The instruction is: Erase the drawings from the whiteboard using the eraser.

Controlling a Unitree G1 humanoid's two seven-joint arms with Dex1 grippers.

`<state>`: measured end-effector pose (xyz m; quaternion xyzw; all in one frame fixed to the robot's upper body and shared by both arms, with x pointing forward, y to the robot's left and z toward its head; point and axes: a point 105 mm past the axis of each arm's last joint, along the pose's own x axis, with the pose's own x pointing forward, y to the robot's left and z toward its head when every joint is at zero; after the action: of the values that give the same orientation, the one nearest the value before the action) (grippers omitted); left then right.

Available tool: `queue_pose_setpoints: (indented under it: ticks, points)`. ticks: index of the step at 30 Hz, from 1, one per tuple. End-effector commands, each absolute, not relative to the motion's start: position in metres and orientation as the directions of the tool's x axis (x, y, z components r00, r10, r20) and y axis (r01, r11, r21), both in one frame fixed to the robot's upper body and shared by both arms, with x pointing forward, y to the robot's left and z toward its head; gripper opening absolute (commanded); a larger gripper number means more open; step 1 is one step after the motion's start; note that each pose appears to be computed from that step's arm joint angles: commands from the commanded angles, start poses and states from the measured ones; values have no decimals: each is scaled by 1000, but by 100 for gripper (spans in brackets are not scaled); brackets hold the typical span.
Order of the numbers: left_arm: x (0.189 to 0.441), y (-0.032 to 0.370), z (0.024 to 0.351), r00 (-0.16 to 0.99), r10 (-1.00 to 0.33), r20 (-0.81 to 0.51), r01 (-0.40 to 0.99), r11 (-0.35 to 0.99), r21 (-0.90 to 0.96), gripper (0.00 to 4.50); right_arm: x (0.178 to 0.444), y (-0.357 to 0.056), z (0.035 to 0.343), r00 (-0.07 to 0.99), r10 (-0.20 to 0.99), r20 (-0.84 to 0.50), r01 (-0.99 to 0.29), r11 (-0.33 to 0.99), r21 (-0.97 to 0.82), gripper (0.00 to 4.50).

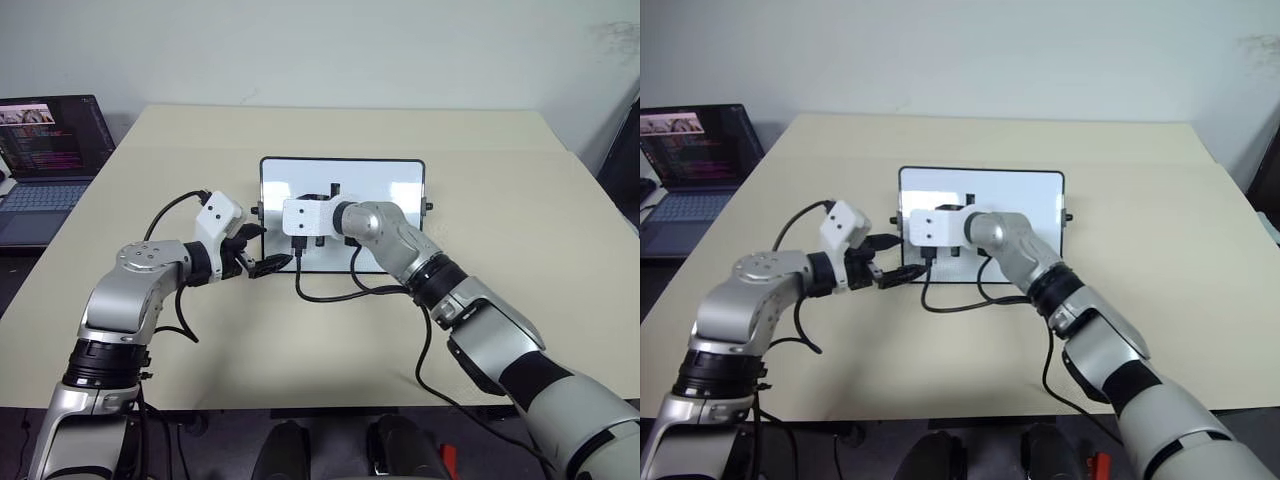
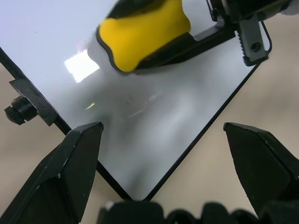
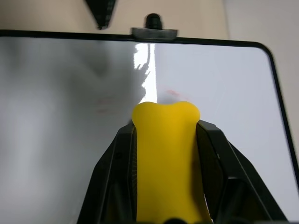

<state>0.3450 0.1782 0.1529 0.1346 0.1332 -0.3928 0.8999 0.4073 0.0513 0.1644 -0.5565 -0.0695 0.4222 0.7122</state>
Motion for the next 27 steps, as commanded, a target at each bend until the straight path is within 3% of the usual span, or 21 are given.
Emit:
queue_pose_setpoints:
  ticks: [1,7,10,13,17,22,27]
  points:
    - [347,174,164,658,-685,-312,748,641,169,450,411,32,140,644,610,-461,-577,-9,-817,137]
    - [347,176,164,662,-683,-308,744,647,166,450,412,37,158,655,650,-385,-569,88,-818,137]
    - [348,179,165,671,-680,-296,737,657,159,450,404,43,176,625,712,-320,-626,212,-751,137]
    - [347,178,169,679,-688,-256,731,666,148,450,378,39,196,557,796,-238,-737,341,-584,137]
    - [346,175,174,681,-699,-216,731,665,153,450,347,19,212,532,830,-167,-788,414,-456,137]
    - [345,171,175,676,-711,-193,737,660,147,450,321,-34,208,626,765,-151,-756,547,-359,136]
    - [347,162,177,654,-737,-171,756,640,134,450,314,-78,193,744,645,-175,-663,683,-306,136]
